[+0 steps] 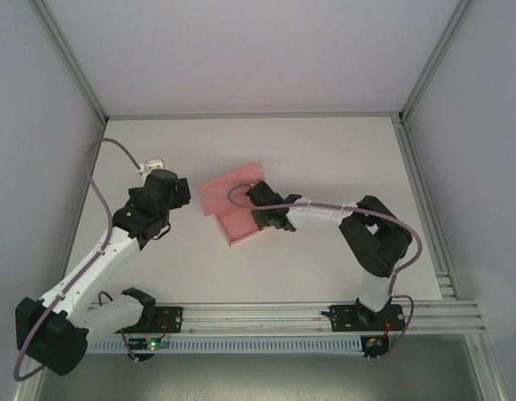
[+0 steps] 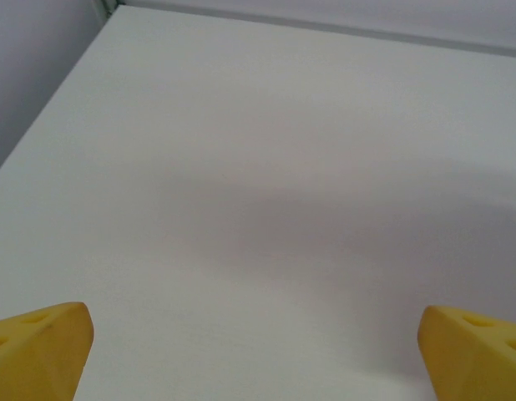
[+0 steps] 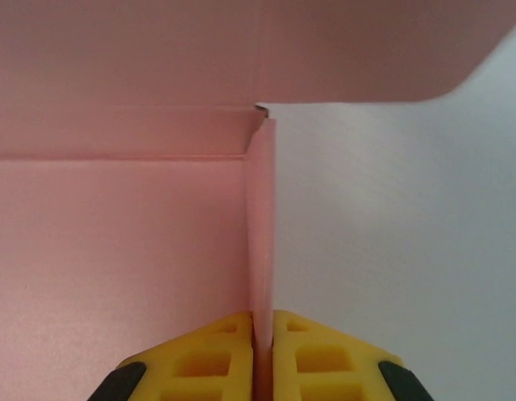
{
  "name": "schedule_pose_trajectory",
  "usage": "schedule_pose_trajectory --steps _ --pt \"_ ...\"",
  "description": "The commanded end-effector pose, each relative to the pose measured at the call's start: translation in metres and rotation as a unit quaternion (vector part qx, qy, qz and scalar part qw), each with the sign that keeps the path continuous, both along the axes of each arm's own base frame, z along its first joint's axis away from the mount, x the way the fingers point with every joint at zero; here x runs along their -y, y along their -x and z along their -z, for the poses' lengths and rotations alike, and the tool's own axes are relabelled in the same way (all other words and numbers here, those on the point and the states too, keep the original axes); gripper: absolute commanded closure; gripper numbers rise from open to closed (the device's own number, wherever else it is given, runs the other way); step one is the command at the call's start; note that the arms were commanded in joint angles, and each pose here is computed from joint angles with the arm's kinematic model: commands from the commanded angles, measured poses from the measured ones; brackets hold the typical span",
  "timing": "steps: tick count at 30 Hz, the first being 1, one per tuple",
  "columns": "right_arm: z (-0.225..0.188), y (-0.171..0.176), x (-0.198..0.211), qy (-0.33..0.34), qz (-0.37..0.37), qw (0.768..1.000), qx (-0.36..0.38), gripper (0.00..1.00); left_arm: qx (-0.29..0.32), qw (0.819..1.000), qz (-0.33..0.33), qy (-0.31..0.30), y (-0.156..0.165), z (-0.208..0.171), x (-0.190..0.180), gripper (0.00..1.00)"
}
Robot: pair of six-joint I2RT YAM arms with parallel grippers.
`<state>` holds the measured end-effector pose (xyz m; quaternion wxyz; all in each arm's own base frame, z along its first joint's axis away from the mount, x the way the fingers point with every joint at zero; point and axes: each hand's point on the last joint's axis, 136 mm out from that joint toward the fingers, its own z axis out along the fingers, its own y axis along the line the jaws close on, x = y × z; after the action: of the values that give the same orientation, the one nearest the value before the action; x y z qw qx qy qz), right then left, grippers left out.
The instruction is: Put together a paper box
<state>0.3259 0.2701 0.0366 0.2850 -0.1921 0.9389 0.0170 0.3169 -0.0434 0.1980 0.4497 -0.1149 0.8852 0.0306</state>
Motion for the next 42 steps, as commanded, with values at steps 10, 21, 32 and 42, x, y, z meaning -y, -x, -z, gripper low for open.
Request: schedule_pose_trajectory --steps 10,21,32,42 --pt "-0.022 0.025 0.022 -0.057 0.184 0.980 0.048 0.70 -0.006 0.988 0.146 0.040 -0.021 0.009 0.052 0.00" --pt "-0.112 -0.021 0.051 -0.182 -0.036 0.976 0.115 0.31 -0.041 0.922 0.376 0.087 -0.034 0.017 0.101 0.00" --pt "-0.131 -0.039 0.026 -0.209 -0.329 0.920 0.042 0.39 -0.125 0.858 0.496 0.045 -0.039 0.047 0.119 0.25" --pt "-0.101 -0.048 0.013 -0.170 -0.362 0.916 -0.004 0.47 -0.146 0.832 0.532 0.059 -0.029 0.055 0.126 0.42"
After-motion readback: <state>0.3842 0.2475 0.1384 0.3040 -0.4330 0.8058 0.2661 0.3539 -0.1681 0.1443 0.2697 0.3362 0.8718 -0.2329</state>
